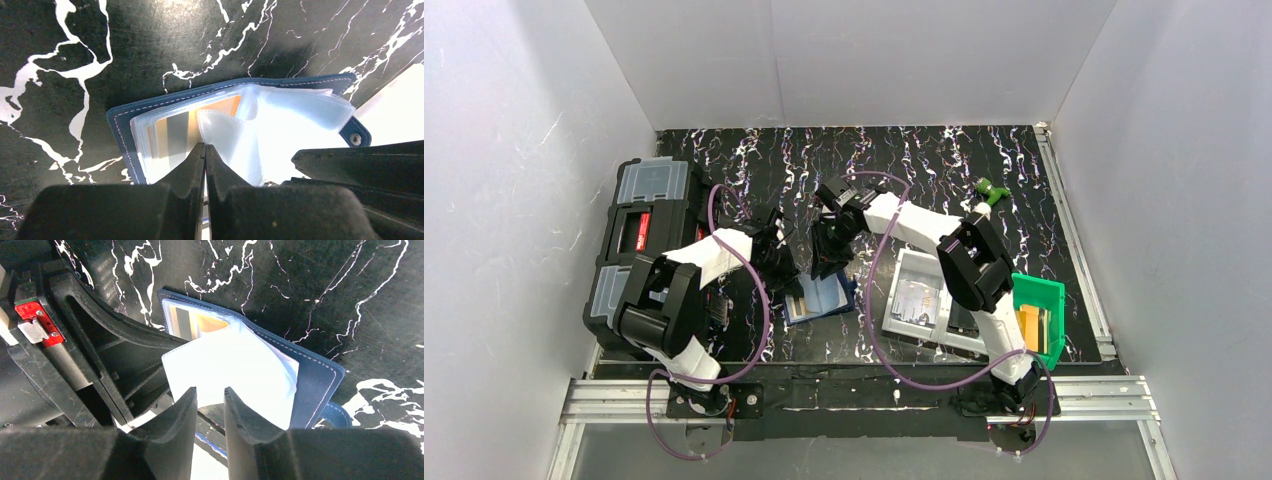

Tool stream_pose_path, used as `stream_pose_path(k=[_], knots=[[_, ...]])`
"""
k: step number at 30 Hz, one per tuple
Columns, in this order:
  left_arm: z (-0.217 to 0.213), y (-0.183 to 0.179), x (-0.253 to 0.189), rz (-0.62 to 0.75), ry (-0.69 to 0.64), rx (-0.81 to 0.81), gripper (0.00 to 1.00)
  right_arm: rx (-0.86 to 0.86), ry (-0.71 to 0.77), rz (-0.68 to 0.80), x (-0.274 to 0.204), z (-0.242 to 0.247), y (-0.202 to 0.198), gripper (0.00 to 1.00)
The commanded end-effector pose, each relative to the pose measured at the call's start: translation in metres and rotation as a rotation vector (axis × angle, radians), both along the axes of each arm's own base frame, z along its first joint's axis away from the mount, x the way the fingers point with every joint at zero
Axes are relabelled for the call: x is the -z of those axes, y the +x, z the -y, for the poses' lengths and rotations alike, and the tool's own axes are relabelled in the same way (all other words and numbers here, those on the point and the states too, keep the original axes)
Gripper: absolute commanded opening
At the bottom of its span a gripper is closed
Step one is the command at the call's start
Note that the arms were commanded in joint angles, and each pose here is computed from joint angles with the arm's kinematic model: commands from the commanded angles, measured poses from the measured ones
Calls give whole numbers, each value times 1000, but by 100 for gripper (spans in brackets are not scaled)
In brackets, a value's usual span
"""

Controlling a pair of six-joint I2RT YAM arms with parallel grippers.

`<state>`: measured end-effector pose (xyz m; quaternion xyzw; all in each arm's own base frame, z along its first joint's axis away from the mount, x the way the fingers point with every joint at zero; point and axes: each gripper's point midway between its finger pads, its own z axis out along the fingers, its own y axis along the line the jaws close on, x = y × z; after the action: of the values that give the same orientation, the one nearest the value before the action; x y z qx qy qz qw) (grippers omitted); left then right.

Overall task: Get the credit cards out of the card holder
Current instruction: Remove the credit card from the card holder.

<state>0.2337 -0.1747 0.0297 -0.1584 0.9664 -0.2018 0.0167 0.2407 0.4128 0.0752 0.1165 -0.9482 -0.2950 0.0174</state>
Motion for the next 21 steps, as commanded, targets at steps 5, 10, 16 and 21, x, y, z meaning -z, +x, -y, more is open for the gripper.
stream_pose_path(k=[5,10,16,21], knots=[[9,11,-29,95,-43,24,0,32,13,105,-39,12,12,34],[19,14,-33,105,-62,43,0,50,-1,127,-45,23,14,34],[32,17,-36,110,-77,64,0,73,-25,156,-47,39,17,34],[43,19,-33,94,-83,90,0,91,-42,161,-44,52,18,34]])
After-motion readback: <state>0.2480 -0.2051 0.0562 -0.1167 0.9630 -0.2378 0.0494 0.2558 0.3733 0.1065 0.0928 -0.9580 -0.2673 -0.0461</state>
